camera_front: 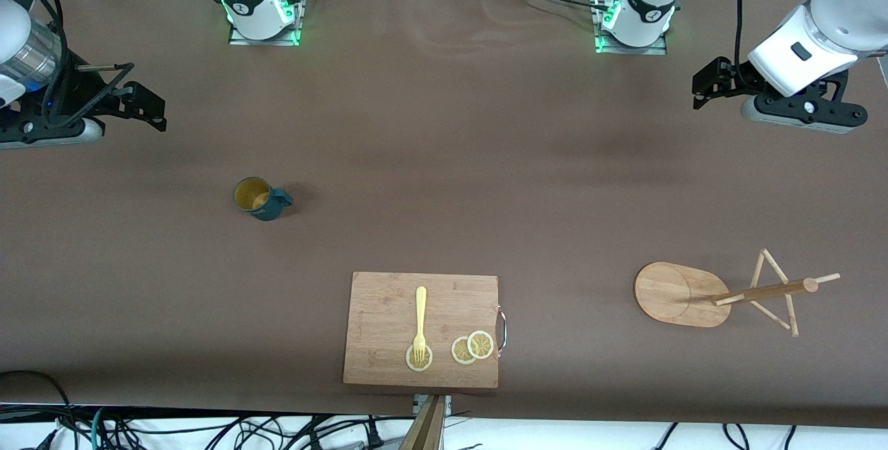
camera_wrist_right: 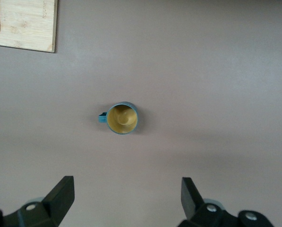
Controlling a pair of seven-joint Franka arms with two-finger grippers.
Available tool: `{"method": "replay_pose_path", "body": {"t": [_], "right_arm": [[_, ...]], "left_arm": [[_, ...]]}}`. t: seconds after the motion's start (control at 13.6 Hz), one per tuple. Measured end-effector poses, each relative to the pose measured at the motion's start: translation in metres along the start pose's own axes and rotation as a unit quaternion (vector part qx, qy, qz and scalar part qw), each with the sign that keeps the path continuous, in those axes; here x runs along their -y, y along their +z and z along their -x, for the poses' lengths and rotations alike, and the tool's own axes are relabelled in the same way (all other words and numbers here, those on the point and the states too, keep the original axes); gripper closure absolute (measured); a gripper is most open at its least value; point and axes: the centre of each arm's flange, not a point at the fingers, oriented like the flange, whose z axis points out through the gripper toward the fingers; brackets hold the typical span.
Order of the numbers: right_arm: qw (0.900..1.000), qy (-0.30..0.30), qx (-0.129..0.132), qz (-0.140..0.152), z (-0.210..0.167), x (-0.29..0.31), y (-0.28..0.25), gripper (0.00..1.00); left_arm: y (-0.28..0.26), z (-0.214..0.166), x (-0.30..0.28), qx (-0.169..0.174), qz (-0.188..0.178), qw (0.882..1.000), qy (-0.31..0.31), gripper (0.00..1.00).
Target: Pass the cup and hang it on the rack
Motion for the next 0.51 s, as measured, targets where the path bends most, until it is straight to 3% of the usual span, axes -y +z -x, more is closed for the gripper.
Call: {"method": "replay_pose_path", "body": {"t": [0.51], "right_arm": [[1.000, 0.012, -0.013, 0.000, -0.004, -0.012, 0.000, 0.00]], "left_arm": [[0.000, 0.002, 0.000, 0.006, 0.000, 1.000, 0.000, 0.00]]}}
